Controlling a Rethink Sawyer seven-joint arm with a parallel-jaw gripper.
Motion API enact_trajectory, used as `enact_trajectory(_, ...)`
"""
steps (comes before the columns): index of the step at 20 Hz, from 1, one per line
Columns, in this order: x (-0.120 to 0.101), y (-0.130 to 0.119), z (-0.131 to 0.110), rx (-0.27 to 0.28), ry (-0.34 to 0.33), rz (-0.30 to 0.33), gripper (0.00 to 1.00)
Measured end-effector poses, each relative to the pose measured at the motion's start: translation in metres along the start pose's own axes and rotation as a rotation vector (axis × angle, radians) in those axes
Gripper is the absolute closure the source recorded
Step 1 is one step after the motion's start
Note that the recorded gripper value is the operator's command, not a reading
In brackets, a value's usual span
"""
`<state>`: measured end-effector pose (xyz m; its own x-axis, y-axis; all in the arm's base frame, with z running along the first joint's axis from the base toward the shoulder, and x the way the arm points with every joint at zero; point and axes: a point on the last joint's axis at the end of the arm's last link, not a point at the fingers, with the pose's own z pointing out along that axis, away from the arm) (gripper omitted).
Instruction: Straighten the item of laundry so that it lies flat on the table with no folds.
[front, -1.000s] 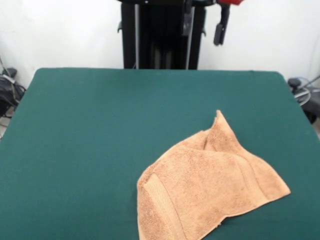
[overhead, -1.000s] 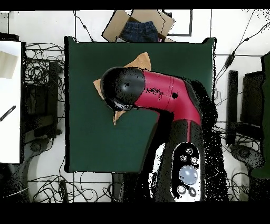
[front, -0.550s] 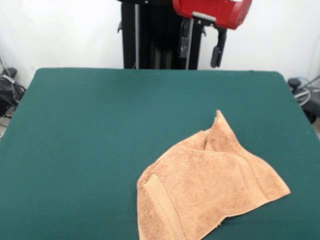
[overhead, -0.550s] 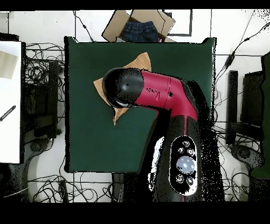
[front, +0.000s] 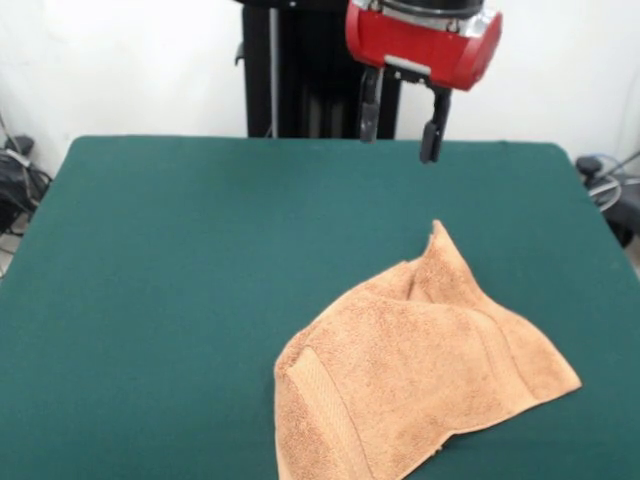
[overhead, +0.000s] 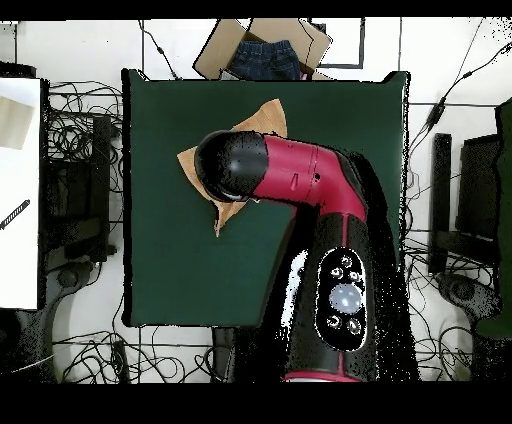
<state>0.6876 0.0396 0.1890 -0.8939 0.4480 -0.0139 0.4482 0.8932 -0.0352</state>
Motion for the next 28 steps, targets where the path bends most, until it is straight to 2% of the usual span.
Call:
enact_trajectory(7,0.014,0.017,0.019,0.021,-0.005,-0.054,0.0)
enact_trajectory(9,0.025,0.03,0.03,0.035,-0.008,-0.095,0.0)
enact_trajectory(17,0.037,0.046,0.043,0.039,-0.023,-0.136,0.0)
enact_trajectory(28,0.017,0.024,0.077,0.04,-0.029,-0.102,0.0)
